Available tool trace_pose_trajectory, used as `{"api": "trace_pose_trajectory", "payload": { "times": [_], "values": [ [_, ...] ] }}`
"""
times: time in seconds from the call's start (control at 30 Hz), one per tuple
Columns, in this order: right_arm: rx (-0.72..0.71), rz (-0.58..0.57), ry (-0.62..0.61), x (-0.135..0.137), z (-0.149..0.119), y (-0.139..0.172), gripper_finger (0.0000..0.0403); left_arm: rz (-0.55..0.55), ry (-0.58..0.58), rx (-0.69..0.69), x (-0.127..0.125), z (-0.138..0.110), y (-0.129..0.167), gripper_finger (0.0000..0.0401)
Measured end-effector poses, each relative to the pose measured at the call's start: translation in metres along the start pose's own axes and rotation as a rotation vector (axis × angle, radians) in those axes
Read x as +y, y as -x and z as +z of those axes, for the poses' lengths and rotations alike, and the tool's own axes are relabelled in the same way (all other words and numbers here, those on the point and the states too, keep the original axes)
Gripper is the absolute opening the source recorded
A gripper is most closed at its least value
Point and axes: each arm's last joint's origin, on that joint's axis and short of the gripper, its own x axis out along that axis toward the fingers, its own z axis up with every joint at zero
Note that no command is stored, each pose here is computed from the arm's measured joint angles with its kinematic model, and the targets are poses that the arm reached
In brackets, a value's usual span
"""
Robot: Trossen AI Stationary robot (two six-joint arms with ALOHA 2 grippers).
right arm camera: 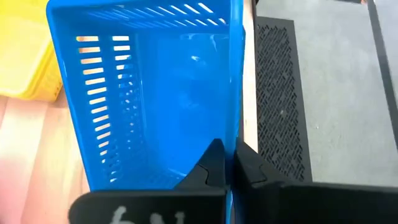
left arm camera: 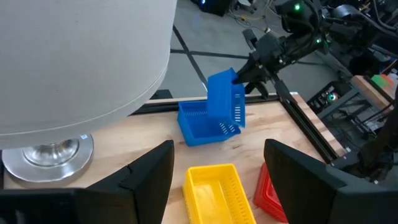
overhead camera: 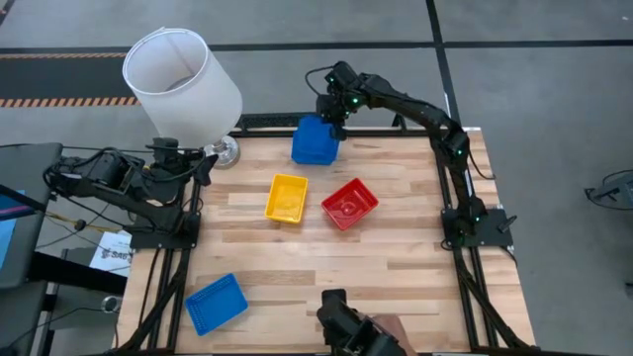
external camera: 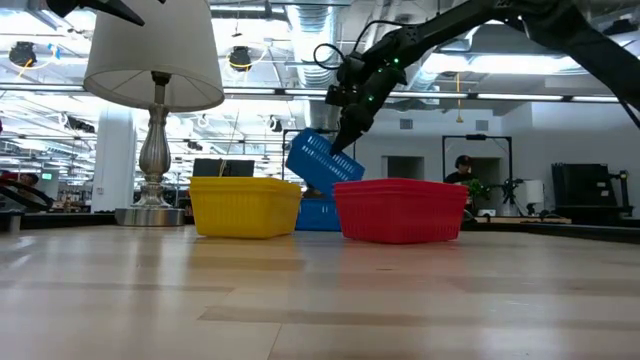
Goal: Stack baskets by color
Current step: Stack the bottom right blue basket on the top blue basket
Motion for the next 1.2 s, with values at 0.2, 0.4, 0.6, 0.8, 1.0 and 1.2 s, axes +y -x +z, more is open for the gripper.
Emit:
{"api": "trace_pose_trajectory", "payload": {
  "times": [0.2, 0.4, 0.6, 0.8, 1.0, 1.2],
  "values": [
    [0.004, 0.011, 0.017, 0.002, 0.0, -0.003, 0.001, 0.0, 0.022, 0.0, 0.0, 0.0, 0.0, 0.0238],
    [0.04, 0.041, 0.013, 0.005, -0.006, -0.007, 0.0011, -0.001, 0.028, 0.002, 0.0, 0.0, 0.0, 0.0238],
    [0.104, 0.09, -0.017, 0.008, -0.014, -0.005, 0.0012, -0.001, 0.03, 0.002, 0.0, 0.0, 0.0, 0.0238],
    [0.133, 0.115, -0.024, 0.011, -0.017, -0.005, 0.0013, -0.001, 0.03, 0.003, 0.0, 0.0, 0.0, 0.0238],
    [0.168, 0.149, 0.014, 0.015, -0.019, -0.002, 0.0015, -0.001, 0.03, 0.004, 0.0, 0.0, 0.0, 0.0238],
    [0.179, 0.163, 0.069, 0.018, -0.019, -0.003, 0.0035, -0.002, 0.031, 0.005, 0.0, 0.0, 0.0, 0.0238]
  ]
}}
